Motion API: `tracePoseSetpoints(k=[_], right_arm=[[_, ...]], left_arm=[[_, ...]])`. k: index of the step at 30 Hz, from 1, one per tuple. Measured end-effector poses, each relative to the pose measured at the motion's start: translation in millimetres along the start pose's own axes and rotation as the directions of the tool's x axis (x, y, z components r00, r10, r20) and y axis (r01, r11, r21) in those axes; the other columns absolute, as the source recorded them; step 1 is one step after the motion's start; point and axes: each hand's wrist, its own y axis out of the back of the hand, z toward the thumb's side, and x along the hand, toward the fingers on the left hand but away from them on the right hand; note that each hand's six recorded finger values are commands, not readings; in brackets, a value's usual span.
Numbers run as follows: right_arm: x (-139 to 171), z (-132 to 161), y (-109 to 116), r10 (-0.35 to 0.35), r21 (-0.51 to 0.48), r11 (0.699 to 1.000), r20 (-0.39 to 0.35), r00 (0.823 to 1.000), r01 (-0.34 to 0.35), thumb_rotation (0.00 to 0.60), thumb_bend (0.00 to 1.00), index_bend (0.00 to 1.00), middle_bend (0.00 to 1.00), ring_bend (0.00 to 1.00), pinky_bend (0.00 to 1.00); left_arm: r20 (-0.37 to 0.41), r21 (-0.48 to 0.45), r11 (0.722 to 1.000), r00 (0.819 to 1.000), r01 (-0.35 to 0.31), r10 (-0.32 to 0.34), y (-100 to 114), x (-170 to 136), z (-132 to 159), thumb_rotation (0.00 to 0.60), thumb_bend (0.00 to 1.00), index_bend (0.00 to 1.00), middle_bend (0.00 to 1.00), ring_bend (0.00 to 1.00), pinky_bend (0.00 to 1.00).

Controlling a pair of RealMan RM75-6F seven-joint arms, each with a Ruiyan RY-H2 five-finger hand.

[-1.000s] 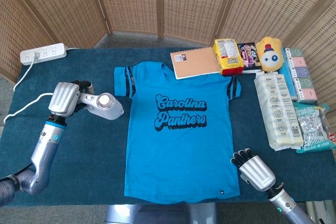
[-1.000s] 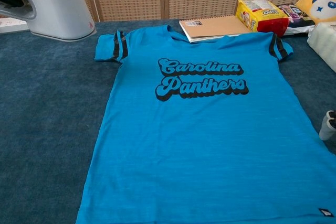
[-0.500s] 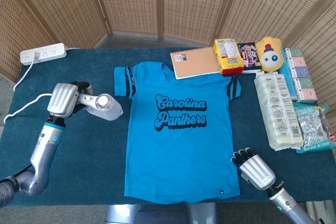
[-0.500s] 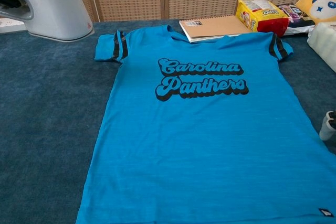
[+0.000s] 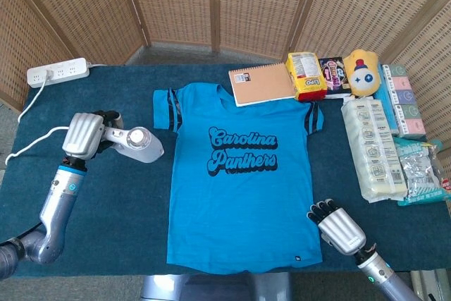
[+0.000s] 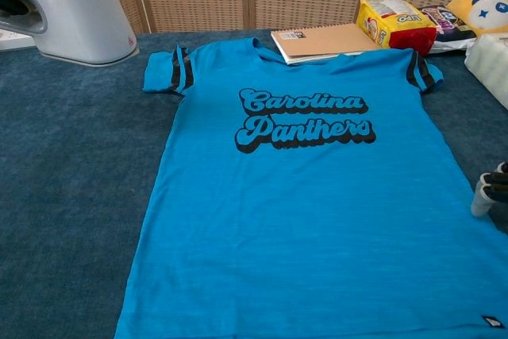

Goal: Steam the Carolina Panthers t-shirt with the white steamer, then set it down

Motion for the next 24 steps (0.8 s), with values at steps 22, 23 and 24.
tracePoseSetpoints(k=[22,23,24], right_arm=[[-35,36,12,-0.015,0.003,1.0,-0.081,0.997,0.015,0.6,0.17,0.52,0.41,0.37,0.37],[-37,39,12,-0.013,0.004,1.0,-0.087,0.996,0.013,0.6,0.19,0.52,0.41,0.38,0.37],[-39,41,13,-0.011,0.005,1.0,-0.091,0.996,0.012,0.6,0.2,0.52,0.41,0.38,0.37]], left_arm=[[-0.034,-0.033,0.999,0.999,-0.001,0.0,-3,-5,-25,0.6,0.54,0.57,0.66,0.61,0.73],[-0.034,-0.035,0.999,0.999,-0.002,0.001,-3,-5,-25,0.6,0.54,0.57,0.66,0.61,0.73],[-0.033,-0.035,0.999,0.999,-0.002,0.001,-3,-5,-26,0.6,0.54,0.57,0.66,0.61,0.73]])
